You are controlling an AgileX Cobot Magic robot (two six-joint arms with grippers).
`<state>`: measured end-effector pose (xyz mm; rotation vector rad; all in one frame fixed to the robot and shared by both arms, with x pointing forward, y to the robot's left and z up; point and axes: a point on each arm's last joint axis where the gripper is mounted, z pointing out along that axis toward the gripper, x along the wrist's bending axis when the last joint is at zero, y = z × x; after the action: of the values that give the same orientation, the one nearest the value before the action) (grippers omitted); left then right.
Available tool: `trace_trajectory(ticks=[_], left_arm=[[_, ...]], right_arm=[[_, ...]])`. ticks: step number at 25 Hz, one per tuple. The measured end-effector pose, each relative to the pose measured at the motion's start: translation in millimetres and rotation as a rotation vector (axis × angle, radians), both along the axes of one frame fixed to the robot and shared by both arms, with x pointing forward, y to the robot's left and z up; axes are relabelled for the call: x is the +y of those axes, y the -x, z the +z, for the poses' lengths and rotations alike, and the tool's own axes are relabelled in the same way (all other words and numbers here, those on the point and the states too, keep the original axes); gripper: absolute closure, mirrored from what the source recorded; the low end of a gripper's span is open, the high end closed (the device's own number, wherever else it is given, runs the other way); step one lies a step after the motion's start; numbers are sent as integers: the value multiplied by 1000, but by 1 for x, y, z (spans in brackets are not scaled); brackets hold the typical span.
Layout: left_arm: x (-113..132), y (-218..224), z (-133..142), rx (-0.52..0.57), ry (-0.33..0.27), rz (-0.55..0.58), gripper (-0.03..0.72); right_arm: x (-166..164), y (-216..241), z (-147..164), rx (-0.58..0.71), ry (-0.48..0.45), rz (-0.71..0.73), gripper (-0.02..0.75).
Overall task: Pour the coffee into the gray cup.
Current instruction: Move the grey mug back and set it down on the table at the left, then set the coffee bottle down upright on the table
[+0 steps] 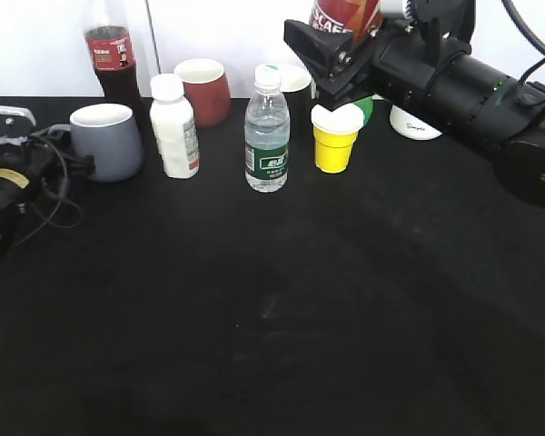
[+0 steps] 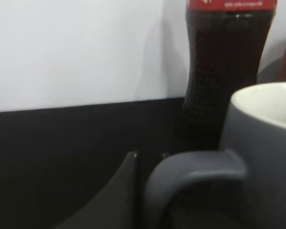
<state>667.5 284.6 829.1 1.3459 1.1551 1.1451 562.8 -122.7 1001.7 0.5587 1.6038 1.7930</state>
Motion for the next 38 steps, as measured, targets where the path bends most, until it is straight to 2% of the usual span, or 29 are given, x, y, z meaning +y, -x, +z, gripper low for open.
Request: trace_trajectory(ticks=[4,7,10,12,18,20,22,25,27,30,33,36,38], left_arm=[[-1,-2,-1,-15,7,-7,584],[0,1,-3,-11,17,-3,435],[0,9,-8,1,23,1,395],[1,13,-9,12,25,8,329],[2,53,13,65,24,12,307],[3,78,13,130,23,17,307],[2,101,24,153,23,14,307],[-15,132,61,102,2,-106,307],[-31,153,85,54,30,-194,307],[-70,174,116,-33,41,-388,313],[-100,187,118,-26,42,-506,316],[-104,189,118,-17,63,-513,316],[-104,189,118,-12,77,-511,316]], right_arm=[[0,0,0,1,0,1,234],[0,0,0,1,1,1,234],[0,0,0,12,-8,9,234],[1,1,0,13,-7,15,234],[1,0,-5,50,29,6,234],[1,0,-5,57,22,8,234],[1,0,-5,91,-8,14,234],[0,-2,-12,177,7,-4,234],[-1,-2,-16,207,39,-17,234],[-15,-9,-16,210,40,-58,234],[-57,-13,-25,248,36,-170,234],[-104,-17,-35,280,4,-315,234],[-114,-21,-47,282,32,-369,234]])
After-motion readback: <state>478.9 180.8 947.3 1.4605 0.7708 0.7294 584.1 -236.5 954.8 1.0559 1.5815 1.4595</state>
